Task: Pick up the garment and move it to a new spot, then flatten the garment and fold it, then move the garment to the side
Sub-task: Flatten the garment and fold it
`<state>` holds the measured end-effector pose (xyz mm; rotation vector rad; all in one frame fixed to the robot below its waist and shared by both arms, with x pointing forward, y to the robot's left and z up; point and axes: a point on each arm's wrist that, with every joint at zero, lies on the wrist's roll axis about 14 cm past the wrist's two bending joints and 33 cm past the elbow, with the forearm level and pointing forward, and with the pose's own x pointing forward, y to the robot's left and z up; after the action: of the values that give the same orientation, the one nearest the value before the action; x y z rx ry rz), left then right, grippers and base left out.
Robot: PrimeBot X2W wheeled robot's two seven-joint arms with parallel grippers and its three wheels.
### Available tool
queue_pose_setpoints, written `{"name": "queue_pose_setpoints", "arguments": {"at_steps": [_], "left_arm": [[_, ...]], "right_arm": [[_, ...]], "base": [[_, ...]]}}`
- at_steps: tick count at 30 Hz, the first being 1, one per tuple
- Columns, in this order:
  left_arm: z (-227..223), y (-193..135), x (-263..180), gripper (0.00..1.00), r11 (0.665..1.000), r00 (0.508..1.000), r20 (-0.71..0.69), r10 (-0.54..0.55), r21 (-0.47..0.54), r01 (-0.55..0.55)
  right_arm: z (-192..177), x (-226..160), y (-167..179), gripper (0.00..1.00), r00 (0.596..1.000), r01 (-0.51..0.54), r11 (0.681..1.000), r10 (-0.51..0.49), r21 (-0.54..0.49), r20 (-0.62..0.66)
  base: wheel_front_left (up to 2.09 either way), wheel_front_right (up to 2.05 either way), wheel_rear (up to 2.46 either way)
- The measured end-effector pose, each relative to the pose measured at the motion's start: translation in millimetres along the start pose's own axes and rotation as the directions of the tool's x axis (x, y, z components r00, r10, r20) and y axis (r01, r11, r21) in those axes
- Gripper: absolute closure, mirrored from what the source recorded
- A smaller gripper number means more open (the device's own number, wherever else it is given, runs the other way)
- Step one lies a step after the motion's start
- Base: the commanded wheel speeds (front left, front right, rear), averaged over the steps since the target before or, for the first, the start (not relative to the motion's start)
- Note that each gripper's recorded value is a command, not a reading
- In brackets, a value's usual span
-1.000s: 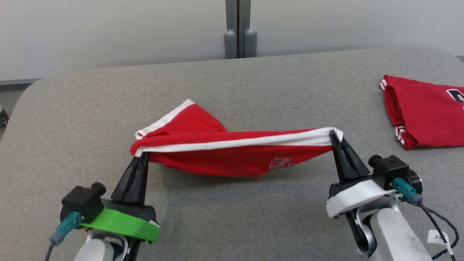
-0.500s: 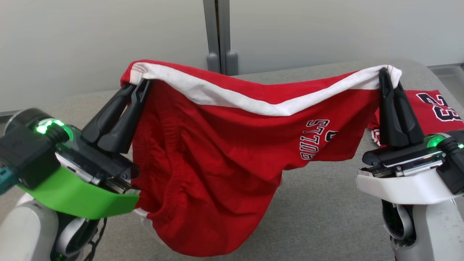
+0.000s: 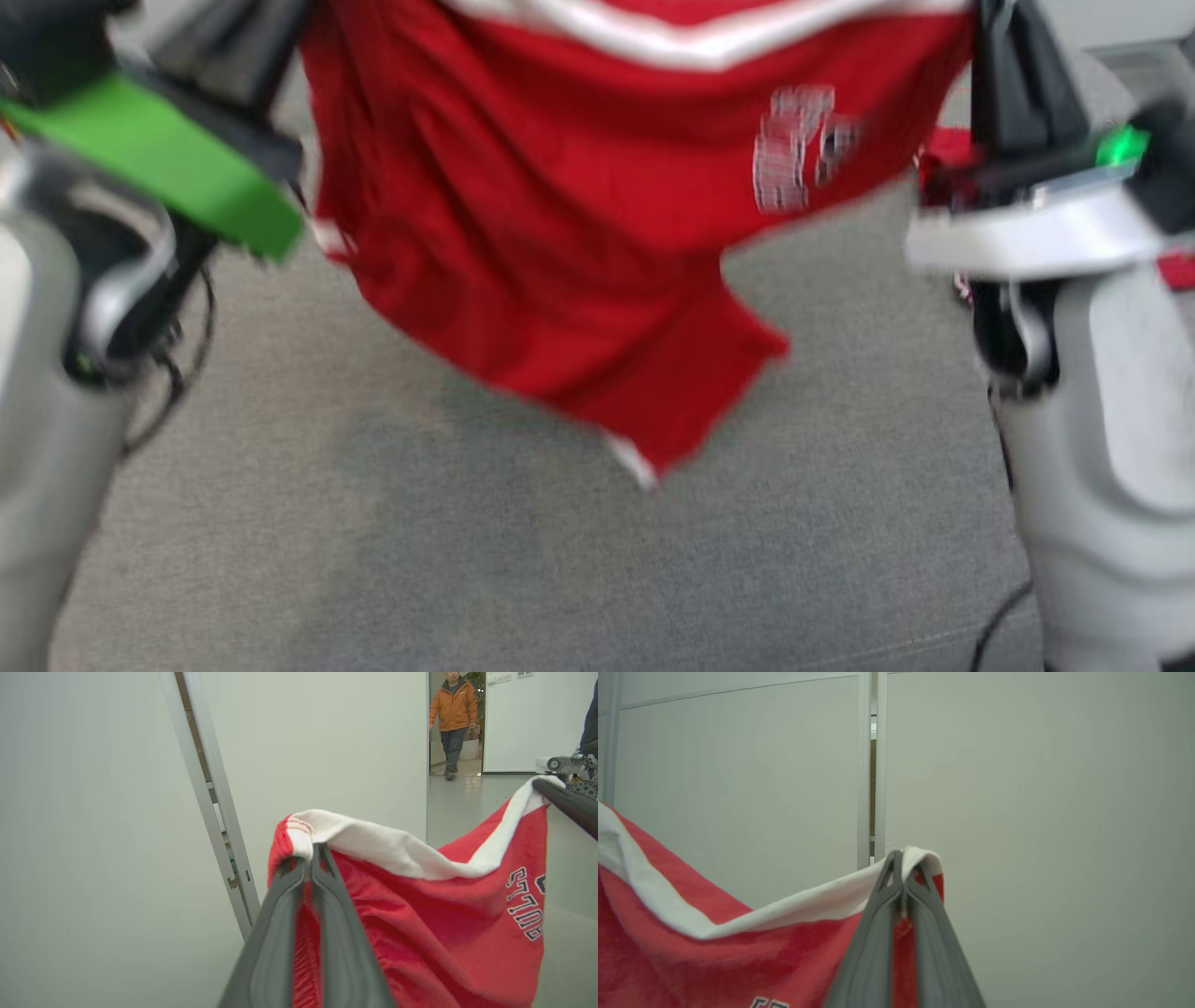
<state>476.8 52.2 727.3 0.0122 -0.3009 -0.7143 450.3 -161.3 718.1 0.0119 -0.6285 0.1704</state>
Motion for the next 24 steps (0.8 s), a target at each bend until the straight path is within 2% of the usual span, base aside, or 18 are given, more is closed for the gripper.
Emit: {"name": "queue_pose_setpoints", "arguments": {"at_steps": [6,10,13,18,21,24], "left_arm": [[10,54,57,1.0,0.996,0.99,0.116,0.076,0.037,-0.081],[-22,70,79,1.0,0.996,0.987,0.131,0.094,-0.005,-0.094],[-82,71,79,1.0,0.993,0.994,0.052,0.097,-0.065,-0.094],[-183,59,45,1.0,0.966,0.99,-0.08,0.118,-0.22,-0.133],[-215,44,19,1.0,0.943,0.985,-0.124,0.121,-0.295,-0.153],[-229,24,-7,1.0,0.928,0.981,-0.158,0.108,-0.338,-0.157]], "right_arm": [[-2,69,-12,1.0,0.996,0.002,0.999,0.001,-0.036,0.092],[-39,81,-13,1.0,0.999,-0.011,0.999,0.012,-0.036,0.032],[-81,68,-8,1.0,0.998,-0.02,1.0,0.02,0.001,-0.058],[-159,11,-8,1.0,0.964,0.021,0.998,-0.005,0.057,-0.265],[-178,-19,-8,1.0,0.945,0.053,0.995,-0.024,0.08,-0.327],[-177,-44,-14,1.0,0.935,0.102,0.991,-0.064,0.09,-0.35]], "base": [[0.0,0.0,0.0],[0.0,0.0,0.0],[0.0,0.0,0.0],[0.0,0.0,0.0],[0.0,0.0,0.0],[0.0,0.0,0.0]]}}
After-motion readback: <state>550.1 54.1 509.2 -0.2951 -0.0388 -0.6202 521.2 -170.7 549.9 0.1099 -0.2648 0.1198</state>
